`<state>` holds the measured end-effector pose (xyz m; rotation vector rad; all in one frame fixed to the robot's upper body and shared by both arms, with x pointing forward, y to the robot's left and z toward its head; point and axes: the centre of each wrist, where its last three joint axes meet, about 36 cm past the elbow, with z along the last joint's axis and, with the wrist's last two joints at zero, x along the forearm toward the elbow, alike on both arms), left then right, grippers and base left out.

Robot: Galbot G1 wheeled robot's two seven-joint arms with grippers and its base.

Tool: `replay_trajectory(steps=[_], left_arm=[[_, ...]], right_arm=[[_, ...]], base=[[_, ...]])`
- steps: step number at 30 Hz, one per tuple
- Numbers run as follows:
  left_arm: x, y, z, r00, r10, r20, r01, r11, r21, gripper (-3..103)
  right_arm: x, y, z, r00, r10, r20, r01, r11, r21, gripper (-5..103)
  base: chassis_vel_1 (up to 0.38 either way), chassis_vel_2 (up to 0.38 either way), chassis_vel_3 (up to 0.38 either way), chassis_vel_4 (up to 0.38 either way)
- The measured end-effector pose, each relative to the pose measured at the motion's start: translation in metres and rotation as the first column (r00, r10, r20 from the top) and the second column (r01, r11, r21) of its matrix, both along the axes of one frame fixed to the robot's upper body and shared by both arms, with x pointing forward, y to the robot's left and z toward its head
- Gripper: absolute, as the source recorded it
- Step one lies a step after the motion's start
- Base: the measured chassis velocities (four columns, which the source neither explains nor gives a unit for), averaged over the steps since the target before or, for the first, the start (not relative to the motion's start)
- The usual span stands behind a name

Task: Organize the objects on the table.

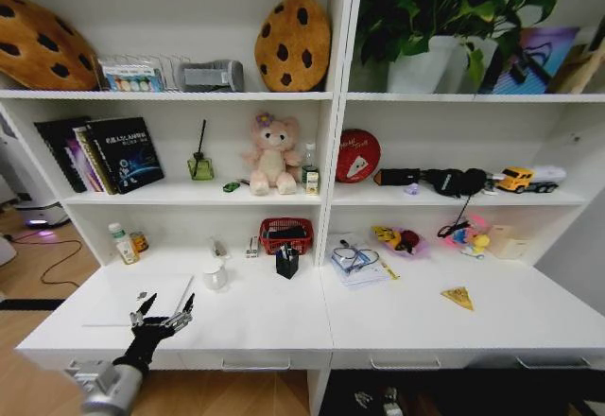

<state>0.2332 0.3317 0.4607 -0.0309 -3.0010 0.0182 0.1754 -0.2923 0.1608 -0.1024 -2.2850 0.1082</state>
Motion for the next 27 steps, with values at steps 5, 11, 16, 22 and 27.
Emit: replay_trajectory(steps=[5, 11, 16, 22, 27], left_arm=[[0.0, 0.0, 0.0, 1.0, 0.0, 0.0, 0.0, 1.0, 0.0, 100], [0.0, 0.0, 0.0, 1.0, 0.0, 0.0, 0.0, 1.0, 0.0, 100], [0.0, 0.0, 0.0, 1.0, 0.0, 0.0, 0.0, 1.0, 0.0, 100], [0.0, 0.0, 0.0, 1.0, 0.0, 0.0, 0.0, 1.0, 0.0, 100], [0.0, 0.0, 0.0, 1.0, 0.0, 0.0, 0.0, 1.0, 0.0, 100]], right_arm=[[-0.056, -0.003, 0.086, 0.998, -0.058, -0.019, 0.057, 0.998, -0.033, 100], [-0.104, 0.008, 0.189, 0.997, -0.071, 0.029, 0.074, 0.994, -0.083, 100], [-0.118, 0.024, 0.253, 0.978, 0.01, 0.207, 0.032, 0.98, -0.198, 100], [-0.047, 0.018, 0.278, 0.912, 0.084, 0.401, 0.023, 0.967, -0.255, 100], [0.025, 0.01, 0.29, 0.89, 0.035, 0.454, 0.045, 0.985, -0.165, 100]], base=[[0.0, 0.0, 0.0, 0.0], [0.0, 0.0, 0.0, 0.0], [0.0, 0.0, 0.0, 0.0], [0.0, 0.0, 0.0, 0.0], [0.0, 0.0, 0.0, 0.0]])
